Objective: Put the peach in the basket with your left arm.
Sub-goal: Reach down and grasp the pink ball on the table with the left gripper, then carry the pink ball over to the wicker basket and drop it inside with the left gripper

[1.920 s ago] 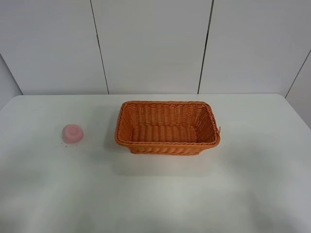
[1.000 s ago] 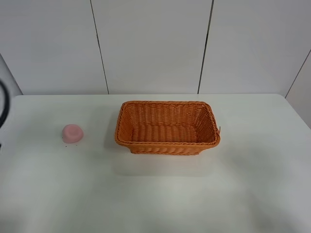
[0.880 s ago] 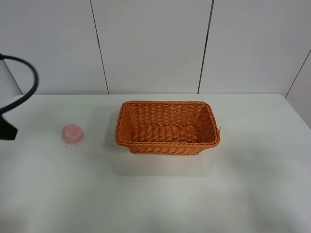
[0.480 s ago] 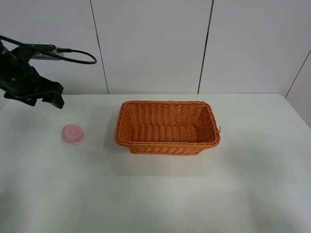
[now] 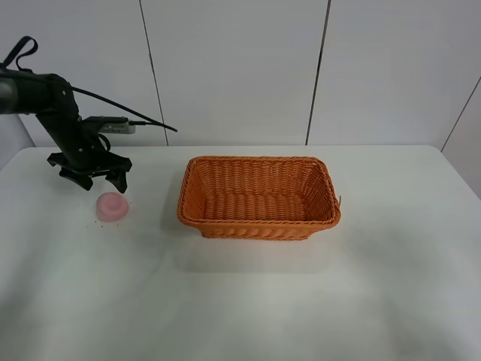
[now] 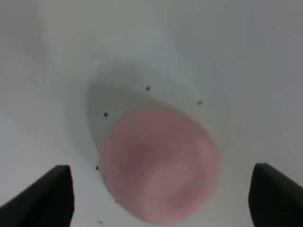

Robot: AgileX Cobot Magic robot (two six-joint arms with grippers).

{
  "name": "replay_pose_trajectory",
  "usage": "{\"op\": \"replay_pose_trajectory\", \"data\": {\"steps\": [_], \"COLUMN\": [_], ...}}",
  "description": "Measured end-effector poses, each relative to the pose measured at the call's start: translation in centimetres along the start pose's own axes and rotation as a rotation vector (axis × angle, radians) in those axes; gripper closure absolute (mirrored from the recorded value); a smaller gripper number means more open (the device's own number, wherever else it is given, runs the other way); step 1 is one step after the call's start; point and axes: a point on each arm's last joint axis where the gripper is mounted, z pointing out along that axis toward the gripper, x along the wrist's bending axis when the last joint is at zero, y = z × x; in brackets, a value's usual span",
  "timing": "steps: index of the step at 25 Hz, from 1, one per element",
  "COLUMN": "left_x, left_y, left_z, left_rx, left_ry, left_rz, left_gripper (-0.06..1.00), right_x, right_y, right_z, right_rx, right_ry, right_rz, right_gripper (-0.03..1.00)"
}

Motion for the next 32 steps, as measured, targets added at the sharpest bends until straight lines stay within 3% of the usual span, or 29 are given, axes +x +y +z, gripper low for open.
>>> {"op": "replay_pose_trajectory", "data": {"steps": [5,12,15,17,19,21,24,32], "left_x": [0.7,0.9,0.8,0.8,0.8,0.7,0.6,-0.1], "left_y": [-0.4,-0.8,-0.9,-0.9,-0.8,-0.4,0.6,2.9], "left_z": [3.5,5.6,5.6,5.5,4.7,3.5,0.9,-9.9], "left_rx": [0.082,0.128,0.144,0.15,0.146,0.136,0.123,-0.027], "left_ry": [-0.005,-0.009,-0.013,-0.013,-0.013,-0.014,-0.014,-0.01], "left_rz": [-0.018,-0.021,-0.037,-0.053,-0.054,-0.051,-0.05,-0.055], "left_gripper": [0.09,0.1,0.29,0.55,0.74,0.81,0.82,0.82], "right_x": [0.0,0.0,0.0,0.0,0.0,0.0,0.0,0.0], "right_y": [0.0,0.0,0.0,0.0,0.0,0.0,0.0,0.0], "right_z": [0.0,0.0,0.0,0.0,0.0,0.0,0.0,0.0], "right_rx": [0.0,0.0,0.0,0.0,0.0,0.0,0.0,0.0], "right_ry": [0.0,0.0,0.0,0.0,0.0,0.0,0.0,0.0], "right_rz": [0.0,0.0,0.0,0.0,0.0,0.0,0.0,0.0], "right_gripper": [0.27,0.27,0.27,0.27,0.27,0.27,0.27,0.27]}}
